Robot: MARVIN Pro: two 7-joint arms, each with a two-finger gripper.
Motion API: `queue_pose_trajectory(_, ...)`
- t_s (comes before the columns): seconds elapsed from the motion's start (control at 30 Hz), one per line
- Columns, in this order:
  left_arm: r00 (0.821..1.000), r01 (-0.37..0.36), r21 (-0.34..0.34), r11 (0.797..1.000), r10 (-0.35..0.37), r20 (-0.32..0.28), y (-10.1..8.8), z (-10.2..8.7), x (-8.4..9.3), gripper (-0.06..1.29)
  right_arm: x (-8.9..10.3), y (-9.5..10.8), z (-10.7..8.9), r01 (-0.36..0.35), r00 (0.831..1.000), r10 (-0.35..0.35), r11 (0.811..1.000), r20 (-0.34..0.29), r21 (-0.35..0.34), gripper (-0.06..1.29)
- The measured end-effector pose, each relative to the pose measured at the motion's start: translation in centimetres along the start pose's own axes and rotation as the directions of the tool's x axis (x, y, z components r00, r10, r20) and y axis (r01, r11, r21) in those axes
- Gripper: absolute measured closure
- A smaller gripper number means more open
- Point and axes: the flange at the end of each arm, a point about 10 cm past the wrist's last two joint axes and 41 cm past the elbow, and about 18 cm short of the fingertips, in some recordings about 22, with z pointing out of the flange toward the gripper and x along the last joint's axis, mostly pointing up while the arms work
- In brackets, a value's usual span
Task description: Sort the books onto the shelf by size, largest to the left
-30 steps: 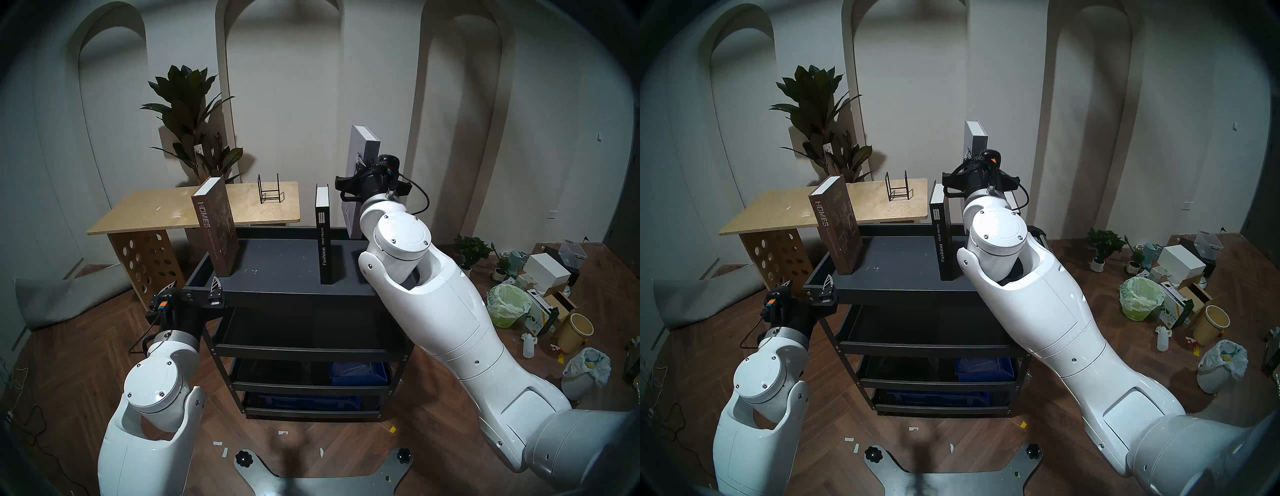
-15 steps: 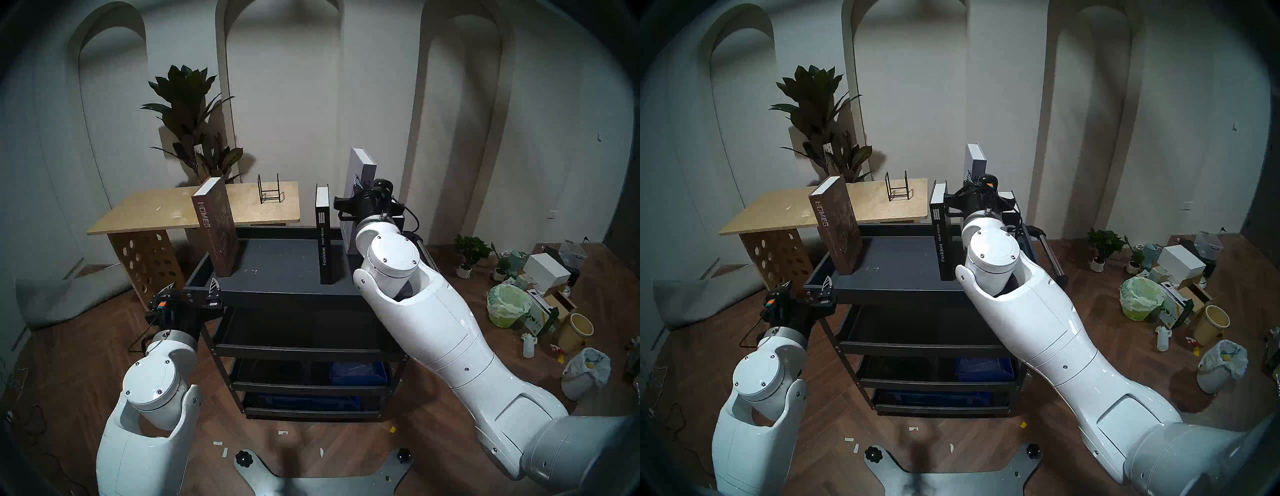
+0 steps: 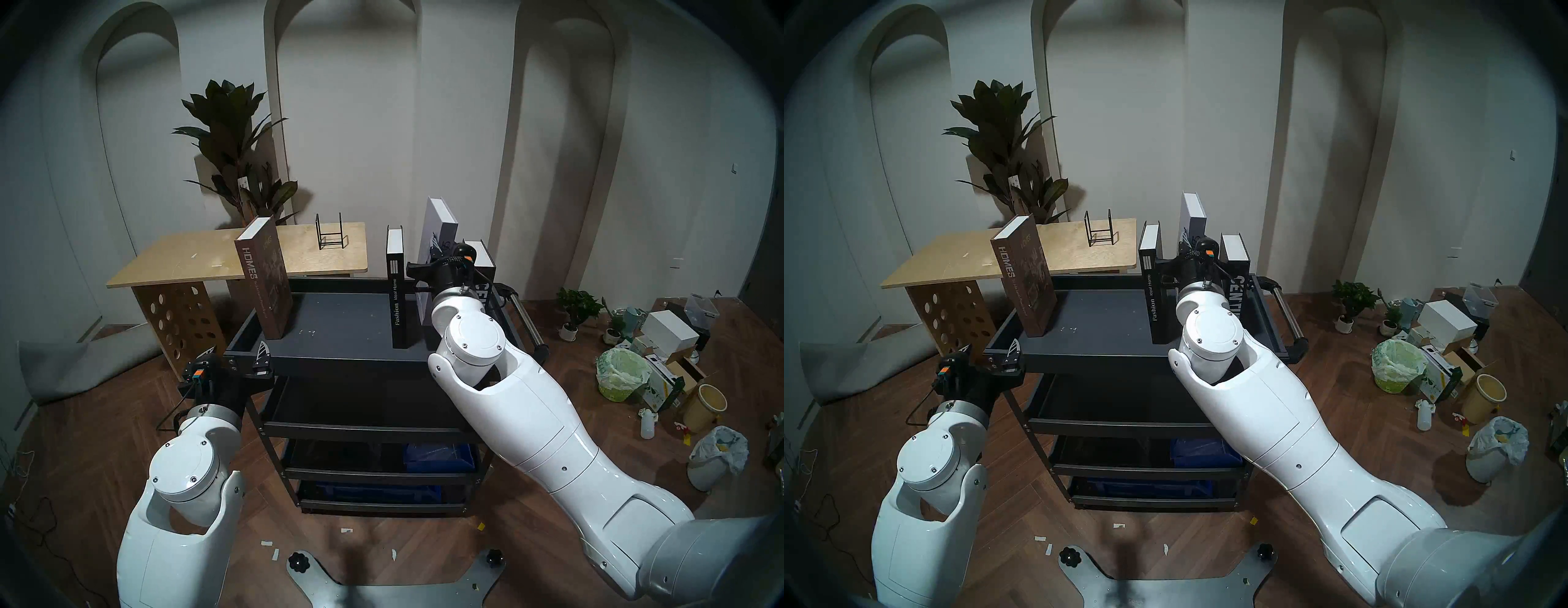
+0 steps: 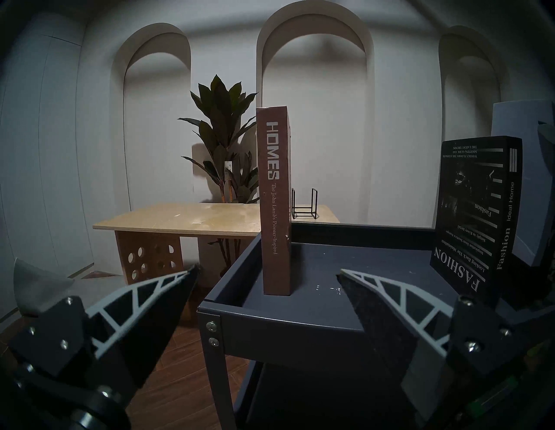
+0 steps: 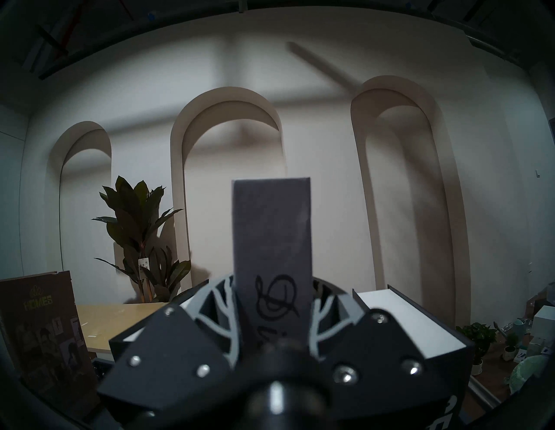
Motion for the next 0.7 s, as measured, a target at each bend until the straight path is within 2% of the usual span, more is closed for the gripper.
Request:
queue_pose_trajectory(0.37, 1.000, -0.005, 0.000, 1.000, 0.005, 0.004, 0.0, 0.2, -0.2, 0.00, -3.1, 0.8, 0.2, 0.027, 1.000, -0.027, 1.000, 0.010, -0.010, 0.95)
queue_pose_trajectory(0.7, 1.000, -0.007, 0.005, 1.000, 0.007, 0.007, -0.1, 0.4, -0.4, 0.00, -4.2, 0.7, 0.3, 0.026, 1.000, -0.026, 1.000, 0.015, 0.004, 0.95)
